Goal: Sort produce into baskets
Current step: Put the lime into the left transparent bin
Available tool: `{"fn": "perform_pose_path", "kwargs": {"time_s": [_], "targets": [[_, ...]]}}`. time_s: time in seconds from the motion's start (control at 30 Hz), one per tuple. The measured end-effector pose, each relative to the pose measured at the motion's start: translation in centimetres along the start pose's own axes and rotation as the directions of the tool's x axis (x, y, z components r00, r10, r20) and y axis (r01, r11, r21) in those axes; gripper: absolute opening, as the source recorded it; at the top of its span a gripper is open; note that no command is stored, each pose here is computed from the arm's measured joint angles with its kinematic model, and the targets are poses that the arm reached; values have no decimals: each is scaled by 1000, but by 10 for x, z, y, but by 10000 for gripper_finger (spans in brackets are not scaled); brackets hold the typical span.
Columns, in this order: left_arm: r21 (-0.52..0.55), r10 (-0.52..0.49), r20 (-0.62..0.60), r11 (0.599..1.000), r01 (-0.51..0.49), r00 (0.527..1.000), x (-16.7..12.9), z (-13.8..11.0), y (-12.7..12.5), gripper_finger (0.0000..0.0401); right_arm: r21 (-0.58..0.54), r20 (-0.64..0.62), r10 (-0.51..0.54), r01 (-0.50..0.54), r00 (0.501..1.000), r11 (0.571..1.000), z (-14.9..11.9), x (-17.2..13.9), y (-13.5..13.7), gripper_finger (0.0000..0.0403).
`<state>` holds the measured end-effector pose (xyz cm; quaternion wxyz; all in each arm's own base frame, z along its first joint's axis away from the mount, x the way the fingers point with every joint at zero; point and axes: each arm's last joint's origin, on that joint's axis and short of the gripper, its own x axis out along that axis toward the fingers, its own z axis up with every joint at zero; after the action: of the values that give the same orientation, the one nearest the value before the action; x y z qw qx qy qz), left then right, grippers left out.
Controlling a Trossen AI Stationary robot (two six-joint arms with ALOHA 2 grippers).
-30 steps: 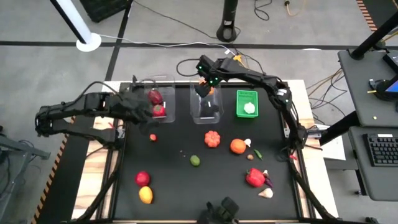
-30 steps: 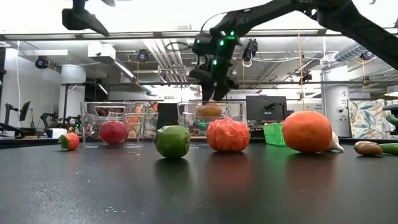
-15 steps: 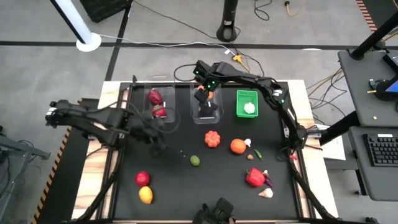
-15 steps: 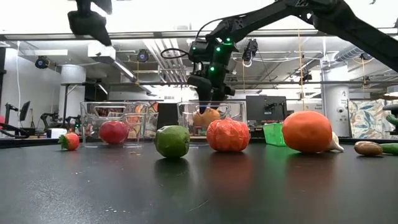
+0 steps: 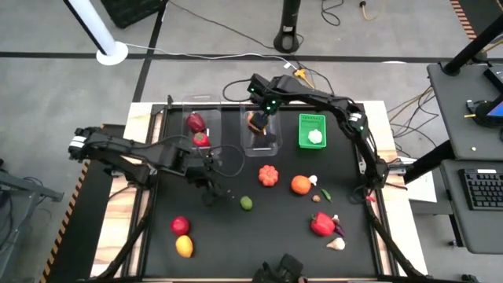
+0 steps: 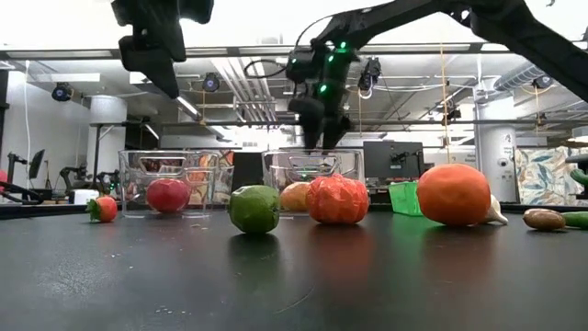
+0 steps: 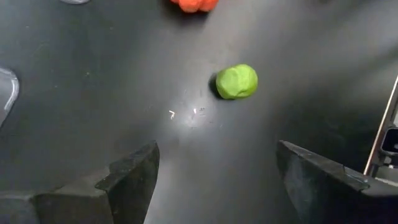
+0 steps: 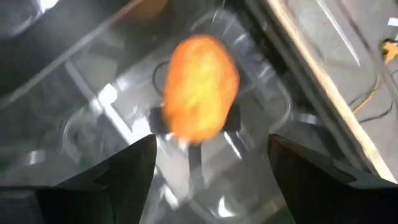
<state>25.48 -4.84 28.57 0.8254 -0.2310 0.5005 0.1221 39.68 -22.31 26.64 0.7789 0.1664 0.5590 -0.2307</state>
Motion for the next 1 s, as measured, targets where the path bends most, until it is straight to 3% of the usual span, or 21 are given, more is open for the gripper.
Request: {"fn": "perform_pose_path", "kwargs": {"time_s": [0.2,0.37,0.53,0.7,1.0], "targets": [[68,-37,-31,997,39,999,18,1,-11,302,-40,-52,50,-52,997,998,-26,-64,7,287],[208,-78,-55,974,88,995,40,4,-22,302,-16,51,90,-90,995,996,-56,-128,26,281],[359,-76,-63,929,94,995,64,7,-29,302,85,172,139,-155,975,984,-93,-175,49,285],[462,-105,-30,880,107,994,89,13,-37,302,174,281,114,-167,953,971,-130,-194,70,290],[570,-61,-64,817,87,996,133,10,-39,302,319,277,57,-148,959,936,-186,-189,82,290]]}}
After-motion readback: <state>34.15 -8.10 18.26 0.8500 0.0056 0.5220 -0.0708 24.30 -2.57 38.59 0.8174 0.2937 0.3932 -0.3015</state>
